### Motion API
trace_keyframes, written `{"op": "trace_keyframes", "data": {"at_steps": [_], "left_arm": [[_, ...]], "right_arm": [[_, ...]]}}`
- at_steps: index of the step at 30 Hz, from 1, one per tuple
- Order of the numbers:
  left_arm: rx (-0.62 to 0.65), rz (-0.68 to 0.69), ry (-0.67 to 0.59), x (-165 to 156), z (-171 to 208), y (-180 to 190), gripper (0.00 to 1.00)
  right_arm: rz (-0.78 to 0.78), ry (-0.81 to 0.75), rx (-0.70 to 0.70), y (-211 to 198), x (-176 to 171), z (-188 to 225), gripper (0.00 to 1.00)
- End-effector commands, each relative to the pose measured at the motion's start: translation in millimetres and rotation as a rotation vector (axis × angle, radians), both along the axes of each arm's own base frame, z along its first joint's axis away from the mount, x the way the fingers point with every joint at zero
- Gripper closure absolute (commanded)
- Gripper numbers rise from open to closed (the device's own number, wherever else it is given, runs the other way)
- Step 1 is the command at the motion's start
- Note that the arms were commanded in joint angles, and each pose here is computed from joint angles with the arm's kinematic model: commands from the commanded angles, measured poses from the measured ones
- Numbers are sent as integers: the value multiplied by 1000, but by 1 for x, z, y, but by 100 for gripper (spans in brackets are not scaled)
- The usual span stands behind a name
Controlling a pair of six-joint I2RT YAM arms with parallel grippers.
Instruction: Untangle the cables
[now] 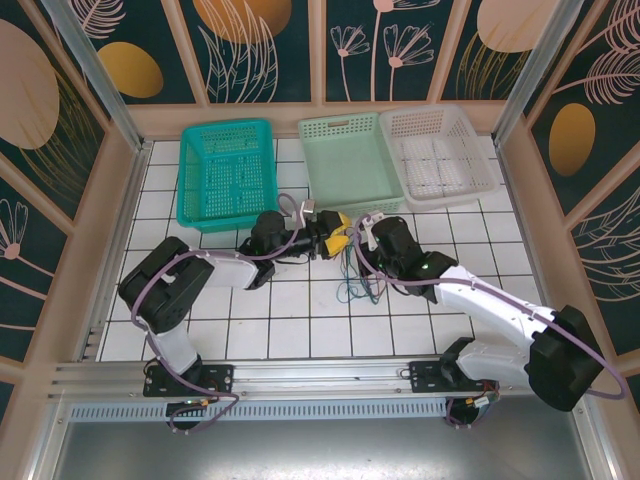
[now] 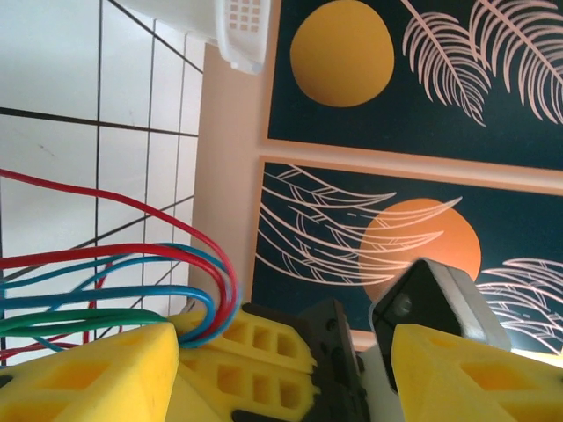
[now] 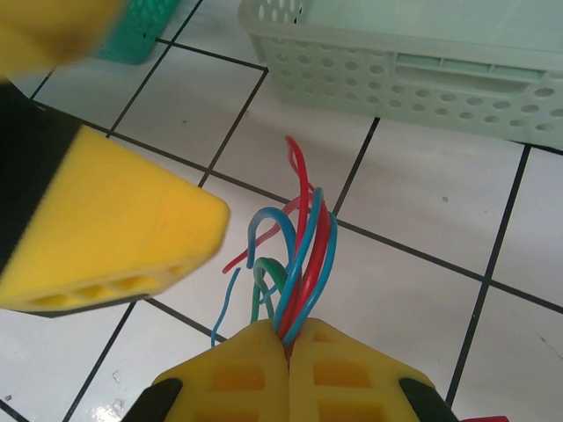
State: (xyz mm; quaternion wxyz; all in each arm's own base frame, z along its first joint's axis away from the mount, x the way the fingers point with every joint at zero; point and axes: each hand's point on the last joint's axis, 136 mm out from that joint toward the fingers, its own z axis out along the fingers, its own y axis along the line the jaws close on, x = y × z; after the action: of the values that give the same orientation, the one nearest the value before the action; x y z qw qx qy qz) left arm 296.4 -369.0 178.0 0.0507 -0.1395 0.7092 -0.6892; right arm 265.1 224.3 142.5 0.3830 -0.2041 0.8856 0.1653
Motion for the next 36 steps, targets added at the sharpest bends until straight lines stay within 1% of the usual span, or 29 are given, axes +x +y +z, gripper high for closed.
{"op": "trace_keyframes", "data": {"at_steps": [1, 8, 13, 17, 20, 23, 31, 36], "left_arm": [[-65, -20, -3, -1, 14, -4, 35], [-80, 3, 2, 6, 11, -5, 39], [-116, 5, 9, 6, 15, -4, 40], [-59, -25, 14, -4, 10, -2, 41], [-25, -27, 14, -8, 9, 2, 40], [-22, -32, 11, -10, 13, 2, 41], [-42, -7, 15, -6, 16, 6, 42], [-49, 22, 22, 4, 11, 7, 43]], "right_arm": [[-12, -93, 27, 7, 12, 24, 100], [34, -109, 50, 17, 2, 28, 100], [24, -81, 2, 10, -5, 15, 100], [-61, -86, -35, -8, -2, 11, 100], [-75, -85, -37, -10, -1, 11, 100], [-87, -74, -51, -11, 1, 7, 100], [-72, -71, -46, -4, 2, 5, 100], [-29, -85, -13, 5, -4, 11, 100]]}}
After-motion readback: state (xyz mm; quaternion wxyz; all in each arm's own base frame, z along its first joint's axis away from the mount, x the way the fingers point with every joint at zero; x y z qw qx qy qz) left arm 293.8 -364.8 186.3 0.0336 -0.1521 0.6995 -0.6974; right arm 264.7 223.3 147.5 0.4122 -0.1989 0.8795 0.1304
